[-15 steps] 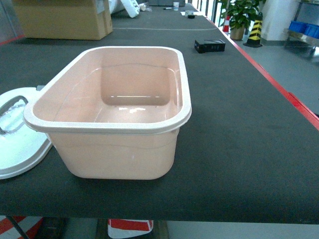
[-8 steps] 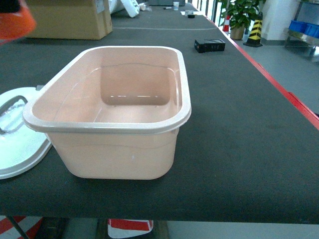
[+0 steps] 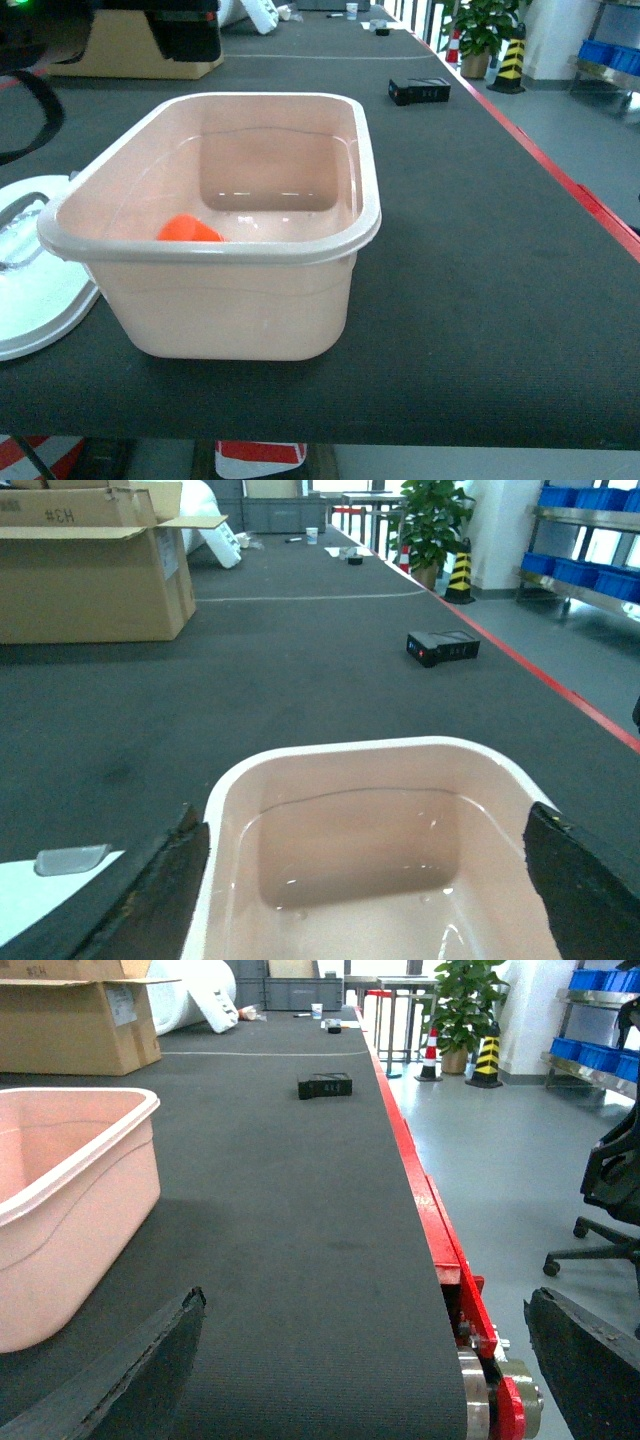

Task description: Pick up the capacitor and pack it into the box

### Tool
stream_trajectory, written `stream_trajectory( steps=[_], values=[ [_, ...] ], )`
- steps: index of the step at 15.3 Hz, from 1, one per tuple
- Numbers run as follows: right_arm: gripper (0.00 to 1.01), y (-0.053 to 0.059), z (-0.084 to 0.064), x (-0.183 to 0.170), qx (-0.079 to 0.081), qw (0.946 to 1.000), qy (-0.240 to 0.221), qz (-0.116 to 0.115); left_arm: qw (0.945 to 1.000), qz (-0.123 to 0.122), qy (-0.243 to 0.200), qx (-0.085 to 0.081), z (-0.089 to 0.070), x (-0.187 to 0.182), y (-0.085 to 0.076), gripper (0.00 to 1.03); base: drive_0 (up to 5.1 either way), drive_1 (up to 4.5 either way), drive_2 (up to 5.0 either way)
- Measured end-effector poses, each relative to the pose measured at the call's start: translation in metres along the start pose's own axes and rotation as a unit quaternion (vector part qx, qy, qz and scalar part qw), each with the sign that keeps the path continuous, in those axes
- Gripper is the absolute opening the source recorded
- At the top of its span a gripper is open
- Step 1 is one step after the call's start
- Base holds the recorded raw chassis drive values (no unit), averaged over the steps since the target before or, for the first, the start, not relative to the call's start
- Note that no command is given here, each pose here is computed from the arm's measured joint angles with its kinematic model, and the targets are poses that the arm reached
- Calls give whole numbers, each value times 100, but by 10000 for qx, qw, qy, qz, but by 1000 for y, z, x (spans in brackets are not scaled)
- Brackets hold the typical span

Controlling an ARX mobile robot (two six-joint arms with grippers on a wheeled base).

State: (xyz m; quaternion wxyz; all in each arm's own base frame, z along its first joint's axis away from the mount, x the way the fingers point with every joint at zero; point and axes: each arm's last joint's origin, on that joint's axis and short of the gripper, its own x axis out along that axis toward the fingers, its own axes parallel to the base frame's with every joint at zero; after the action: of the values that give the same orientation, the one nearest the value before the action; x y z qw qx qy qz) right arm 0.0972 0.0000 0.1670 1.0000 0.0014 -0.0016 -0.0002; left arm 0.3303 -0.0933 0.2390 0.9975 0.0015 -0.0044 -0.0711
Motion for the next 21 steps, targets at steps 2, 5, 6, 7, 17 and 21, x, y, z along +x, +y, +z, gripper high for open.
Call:
stream_trajectory(
  steps=[2, 5, 6, 7, 17, 21],
  values=[
    [98, 0, 0, 0, -2, 10000, 0, -2, 9997, 235, -84, 20, 3, -23, 31, 97, 0, 0, 0],
    [98, 0, 0, 0, -2, 10000, 0, 0, 9959, 788, -435, 83, 12, -54, 88, 98, 0, 0, 0],
    [98, 0, 0, 0, 0, 10000, 0, 0, 9939, 1034, -332, 175, 2, -63, 113, 98, 0, 0, 0],
    [98, 0, 0, 0, -2, 10000, 0, 0, 9923, 1206, -182, 217, -12, -68, 133, 98, 0, 0, 0],
    [98, 0, 0, 0, -2, 10000, 0, 0, 9937, 670, 895, 118, -149, 7, 210, 98, 0, 0, 0],
    [98, 0, 0, 0, -2, 10000, 0, 0, 9941, 575, 911, 129, -180, 27, 215, 98, 0, 0, 0]
  ],
)
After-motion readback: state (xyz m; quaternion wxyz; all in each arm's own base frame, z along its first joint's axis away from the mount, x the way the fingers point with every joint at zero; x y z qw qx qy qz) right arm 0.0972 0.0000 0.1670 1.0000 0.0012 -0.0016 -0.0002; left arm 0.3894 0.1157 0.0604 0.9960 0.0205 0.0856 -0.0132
